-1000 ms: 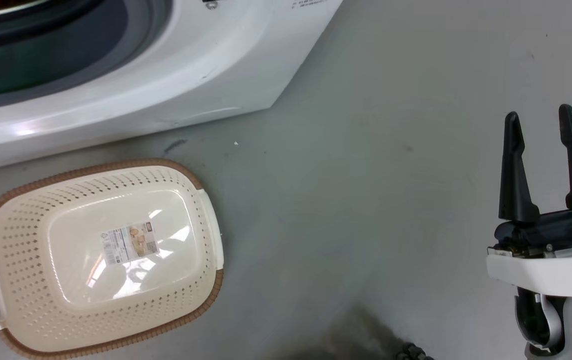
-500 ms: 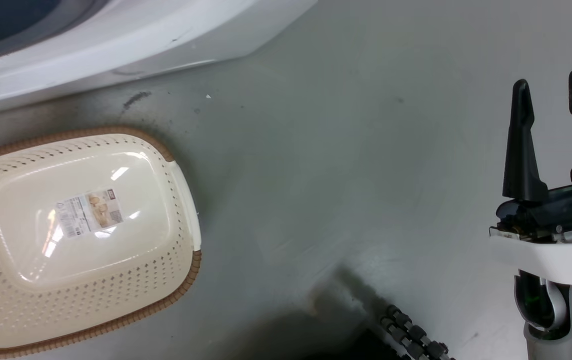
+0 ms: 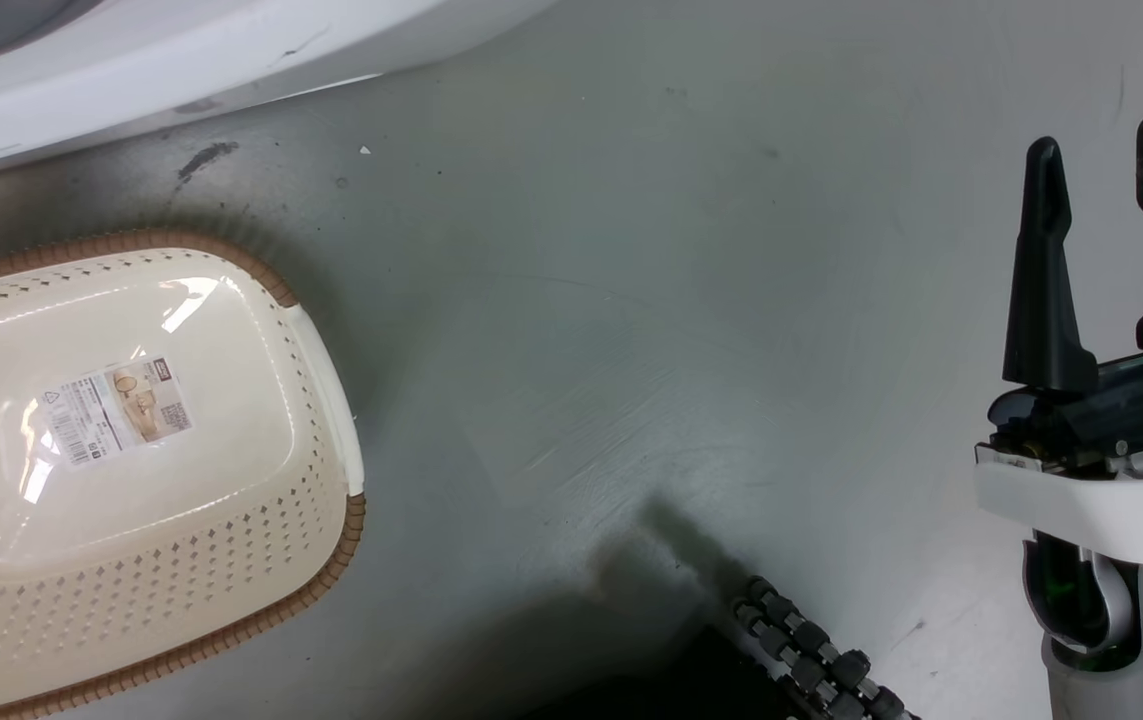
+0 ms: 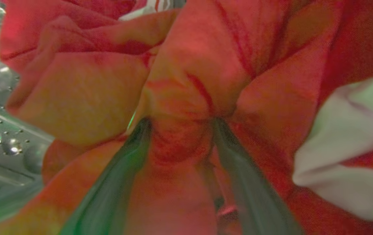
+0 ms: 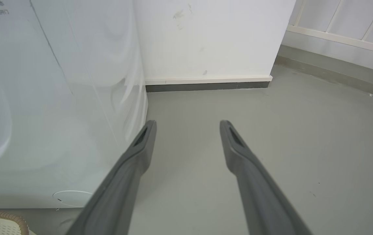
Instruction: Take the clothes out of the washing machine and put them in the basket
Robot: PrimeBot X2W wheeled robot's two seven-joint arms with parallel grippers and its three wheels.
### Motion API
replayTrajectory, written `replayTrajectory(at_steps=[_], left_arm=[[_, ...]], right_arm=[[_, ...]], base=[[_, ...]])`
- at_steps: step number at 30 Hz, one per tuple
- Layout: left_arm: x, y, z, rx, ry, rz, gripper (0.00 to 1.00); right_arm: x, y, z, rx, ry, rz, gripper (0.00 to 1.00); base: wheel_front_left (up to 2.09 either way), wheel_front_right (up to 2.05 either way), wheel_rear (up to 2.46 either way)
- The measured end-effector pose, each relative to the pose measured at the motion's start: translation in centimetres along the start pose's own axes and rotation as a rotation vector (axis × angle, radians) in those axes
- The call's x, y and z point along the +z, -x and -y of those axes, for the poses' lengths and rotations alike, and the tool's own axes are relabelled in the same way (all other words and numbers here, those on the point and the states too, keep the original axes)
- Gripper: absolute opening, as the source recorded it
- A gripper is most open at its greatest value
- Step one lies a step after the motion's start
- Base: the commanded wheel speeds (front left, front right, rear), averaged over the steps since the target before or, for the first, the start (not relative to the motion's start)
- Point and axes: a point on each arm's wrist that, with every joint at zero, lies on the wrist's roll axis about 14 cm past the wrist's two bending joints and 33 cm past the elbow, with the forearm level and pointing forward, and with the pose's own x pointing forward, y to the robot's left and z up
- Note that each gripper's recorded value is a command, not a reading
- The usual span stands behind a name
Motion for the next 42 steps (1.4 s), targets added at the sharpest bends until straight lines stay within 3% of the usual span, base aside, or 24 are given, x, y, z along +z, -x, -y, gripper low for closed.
replayTrajectory(at_steps=[1, 2, 10, 26, 42], left_arm=[[0.1, -0.1, 0.0, -0.003, 0.001, 0.008, 0.38], [0.1, -0.1, -0.1, 0.000, -0.002, 0.014, 0.00], [1.0, 1.1, -0.7, 0.002, -0.007, 0.077, 0.00], [4.3, 9.9, 0.0, -0.004, -0.040, 0.524, 0.00], [0.0, 17.6, 2.4, 0.023, -0.020, 0.802, 0.00]], right_arm=[[0.0, 0.0, 0.0, 0.000, 0.001, 0.001, 1.00], [0.0, -0.1, 0.1, -0.001, 0.003, 0.001, 1.00], [0.8, 0.0, 0.0, 0.001, 0.006, 0.018, 1.00], [6.8, 2.5, -0.2, 0.010, 0.023, 0.148, 1.00], [10.9, 6.1, -1.7, 0.055, 0.024, 0.241, 1.00]], base=[[0.00, 0.00, 0.00], [0.00, 0.00, 0.00], [0.00, 0.00, 0.00], [0.00, 0.00, 0.00], [0.00, 0.00, 0.00]])
